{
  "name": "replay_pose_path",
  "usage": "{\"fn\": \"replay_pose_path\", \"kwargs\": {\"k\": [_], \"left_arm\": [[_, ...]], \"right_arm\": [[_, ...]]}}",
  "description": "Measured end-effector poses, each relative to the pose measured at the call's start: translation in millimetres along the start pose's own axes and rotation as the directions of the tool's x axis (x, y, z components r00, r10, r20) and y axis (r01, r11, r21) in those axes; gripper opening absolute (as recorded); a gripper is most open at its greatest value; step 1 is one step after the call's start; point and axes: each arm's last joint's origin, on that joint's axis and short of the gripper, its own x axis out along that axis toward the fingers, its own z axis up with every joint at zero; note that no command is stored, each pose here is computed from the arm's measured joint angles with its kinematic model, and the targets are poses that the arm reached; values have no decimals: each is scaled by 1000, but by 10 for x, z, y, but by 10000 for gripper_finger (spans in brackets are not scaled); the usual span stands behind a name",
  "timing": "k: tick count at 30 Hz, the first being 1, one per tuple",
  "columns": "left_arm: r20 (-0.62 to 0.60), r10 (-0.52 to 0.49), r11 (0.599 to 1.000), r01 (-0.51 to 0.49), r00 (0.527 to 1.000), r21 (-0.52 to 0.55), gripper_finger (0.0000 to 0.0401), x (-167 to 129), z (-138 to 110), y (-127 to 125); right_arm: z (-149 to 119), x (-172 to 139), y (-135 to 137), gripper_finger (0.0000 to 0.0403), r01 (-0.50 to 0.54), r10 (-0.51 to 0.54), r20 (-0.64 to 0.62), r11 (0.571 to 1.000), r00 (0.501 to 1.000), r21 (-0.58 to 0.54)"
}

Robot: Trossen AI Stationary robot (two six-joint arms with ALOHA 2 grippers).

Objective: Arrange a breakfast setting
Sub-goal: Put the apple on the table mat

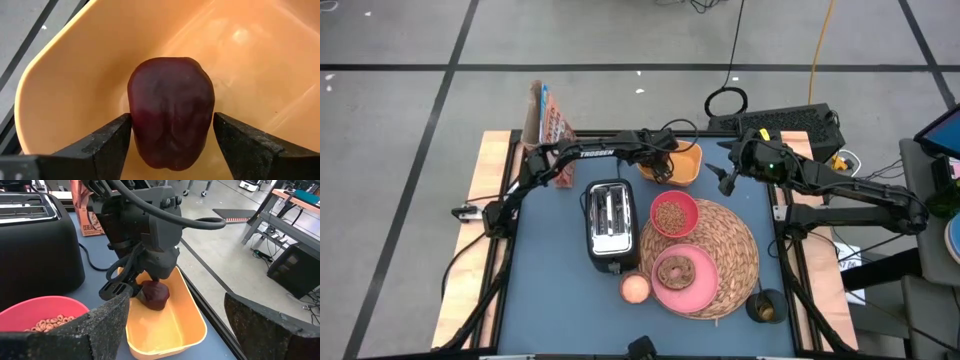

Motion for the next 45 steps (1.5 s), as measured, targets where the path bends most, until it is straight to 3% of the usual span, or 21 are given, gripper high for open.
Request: {"fn": "replay_pose_path", "kwargs": {"k": [9, 35, 45], "left_arm": [[-3, 1, 1000, -1, 1000, 17, 213, 1, -3, 4], [52, -18, 998, 22, 998, -63, 207, -19, 54, -7], [144, -52, 995, 65, 988, -82, 207, -278, 171, 22]], "right_arm": [[0, 0, 0, 320, 0, 0, 0, 1000, 1000, 0], [0, 0, 0, 320, 0, 0, 0, 1000, 1000, -1], [-1, 0, 0, 320, 1, -1, 0, 1000, 1000, -1]]}}
